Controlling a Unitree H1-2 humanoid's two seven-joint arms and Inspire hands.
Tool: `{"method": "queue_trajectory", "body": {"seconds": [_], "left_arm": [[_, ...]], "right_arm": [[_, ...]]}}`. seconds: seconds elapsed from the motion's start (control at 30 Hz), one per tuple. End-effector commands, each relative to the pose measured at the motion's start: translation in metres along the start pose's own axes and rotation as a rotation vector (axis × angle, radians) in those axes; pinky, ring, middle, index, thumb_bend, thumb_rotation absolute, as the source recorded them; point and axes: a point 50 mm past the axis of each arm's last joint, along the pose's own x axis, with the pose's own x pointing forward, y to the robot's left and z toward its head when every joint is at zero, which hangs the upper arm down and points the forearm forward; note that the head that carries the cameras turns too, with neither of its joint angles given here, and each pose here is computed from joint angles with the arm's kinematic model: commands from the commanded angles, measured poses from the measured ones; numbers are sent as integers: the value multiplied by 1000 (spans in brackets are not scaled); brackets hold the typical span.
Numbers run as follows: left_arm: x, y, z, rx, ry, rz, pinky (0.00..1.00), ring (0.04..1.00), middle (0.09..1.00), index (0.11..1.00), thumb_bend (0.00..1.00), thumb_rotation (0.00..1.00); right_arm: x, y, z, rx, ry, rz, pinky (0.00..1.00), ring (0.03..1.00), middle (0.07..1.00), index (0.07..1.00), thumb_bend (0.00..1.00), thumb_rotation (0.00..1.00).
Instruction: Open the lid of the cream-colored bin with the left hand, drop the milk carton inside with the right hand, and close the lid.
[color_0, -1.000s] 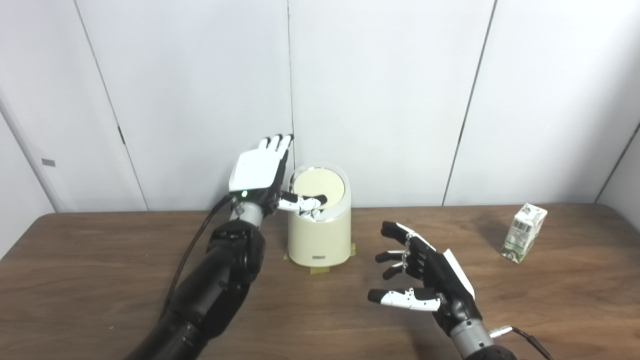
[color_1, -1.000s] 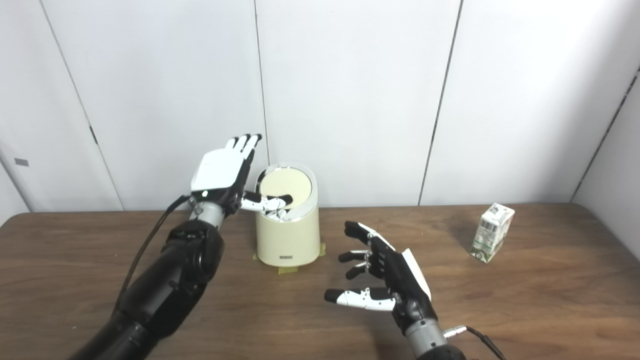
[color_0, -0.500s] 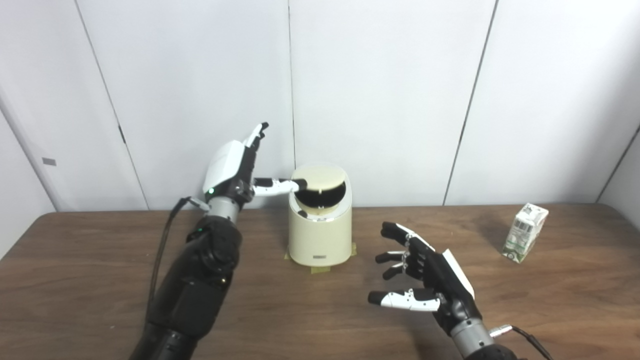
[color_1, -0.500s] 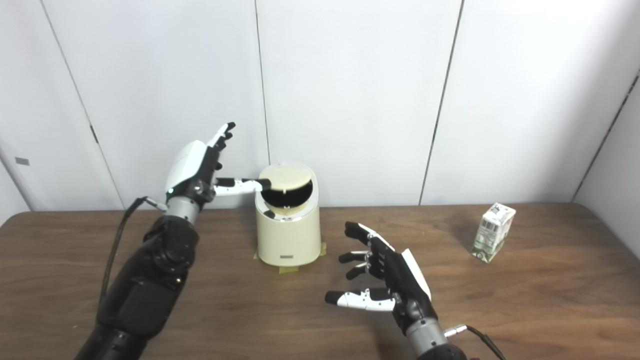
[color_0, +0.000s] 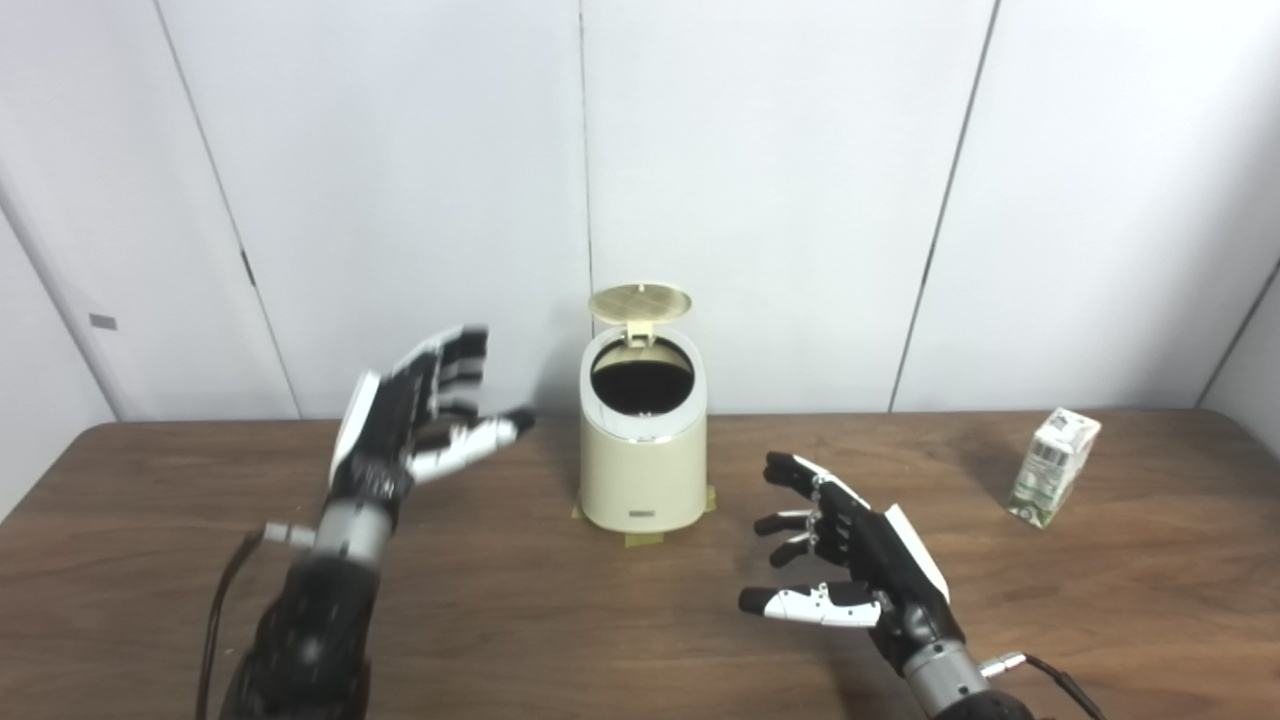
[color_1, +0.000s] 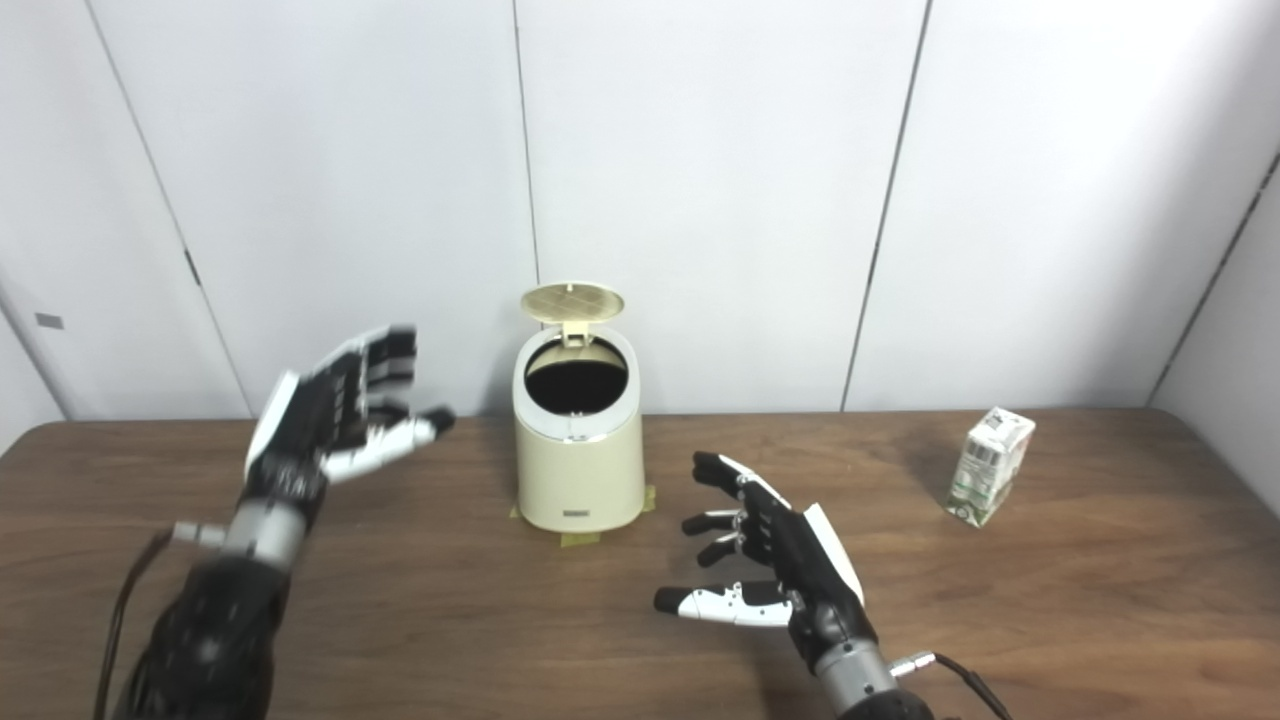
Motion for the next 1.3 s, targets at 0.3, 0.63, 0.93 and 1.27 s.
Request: {"method": "queue_trajectory", "body": {"seconds": [0.3, 0.63, 0.93, 1.27], "left_arm": [[-52, 2, -18, -40, -120, 25, 667, 753, 772, 797, 798, 287], [-80, -11, -48, -137, -105, 48, 616, 745, 796, 804, 677, 196], [-78, 0, -59, -118, -79, 65, 663, 778, 816, 823, 644, 153], [-73, 10, -65, -81, -88, 58, 708, 782, 814, 817, 594, 115]], "right_arm": [[10, -37, 8, 83, -217, -100, 612, 735, 836, 838, 855, 159], [14, -58, -4, 7, -251, -47, 722, 820, 923, 982, 974, 289], [38, -102, 12, -284, -352, -261, 553, 672, 758, 764, 759, 57], [51, -166, 58, -504, -257, -310, 586, 706, 812, 793, 786, 0]]}}
